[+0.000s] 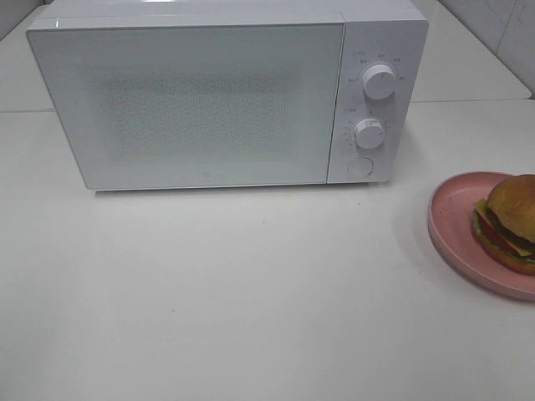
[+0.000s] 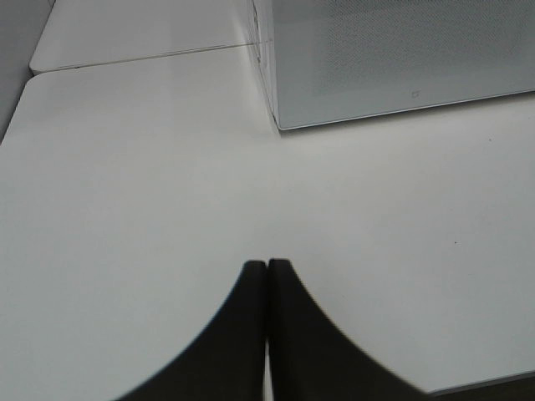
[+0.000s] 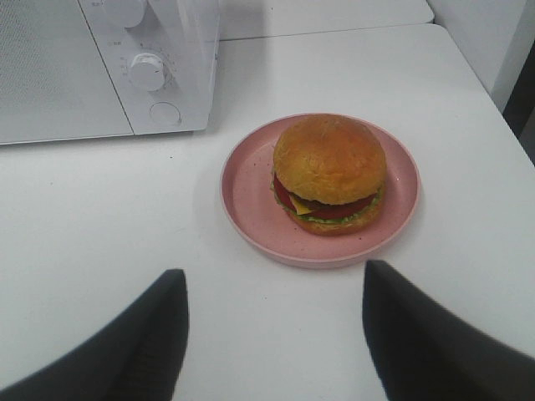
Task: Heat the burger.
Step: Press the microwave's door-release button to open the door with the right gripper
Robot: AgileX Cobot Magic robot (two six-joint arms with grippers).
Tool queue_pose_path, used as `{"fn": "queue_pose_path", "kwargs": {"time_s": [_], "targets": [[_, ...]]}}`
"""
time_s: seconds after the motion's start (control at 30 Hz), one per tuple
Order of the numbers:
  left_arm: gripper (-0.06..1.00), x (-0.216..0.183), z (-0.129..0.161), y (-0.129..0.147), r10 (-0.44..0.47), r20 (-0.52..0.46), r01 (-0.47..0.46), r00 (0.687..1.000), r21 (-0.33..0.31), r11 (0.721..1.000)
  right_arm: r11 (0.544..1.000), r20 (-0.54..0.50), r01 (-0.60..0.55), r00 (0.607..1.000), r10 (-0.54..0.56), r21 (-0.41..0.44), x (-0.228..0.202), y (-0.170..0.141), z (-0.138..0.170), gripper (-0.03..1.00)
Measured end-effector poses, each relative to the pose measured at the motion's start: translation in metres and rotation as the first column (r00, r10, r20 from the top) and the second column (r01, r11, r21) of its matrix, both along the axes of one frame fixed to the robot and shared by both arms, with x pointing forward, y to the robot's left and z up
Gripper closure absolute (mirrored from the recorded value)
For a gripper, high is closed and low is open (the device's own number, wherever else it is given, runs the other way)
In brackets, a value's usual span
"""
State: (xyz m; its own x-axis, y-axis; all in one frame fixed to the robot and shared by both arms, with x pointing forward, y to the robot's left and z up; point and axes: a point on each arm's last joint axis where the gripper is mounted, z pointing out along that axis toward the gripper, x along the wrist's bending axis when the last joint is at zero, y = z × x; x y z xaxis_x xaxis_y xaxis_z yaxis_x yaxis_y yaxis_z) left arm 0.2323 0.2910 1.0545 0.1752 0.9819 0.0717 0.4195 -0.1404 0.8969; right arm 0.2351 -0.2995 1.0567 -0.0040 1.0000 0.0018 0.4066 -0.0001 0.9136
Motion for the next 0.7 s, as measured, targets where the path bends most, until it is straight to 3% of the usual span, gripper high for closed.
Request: {"fn": "queue_pose_path", "kwargs": {"time_s": [0.7], "targets": [[0.94, 0.0, 0.0, 0.0, 0.0, 0.0, 0.0, 1.0, 0.0, 1.0, 1.0, 0.0, 0.0, 1.0, 0.0, 0.0, 0.0, 0.0, 0.0, 0.39]]}}
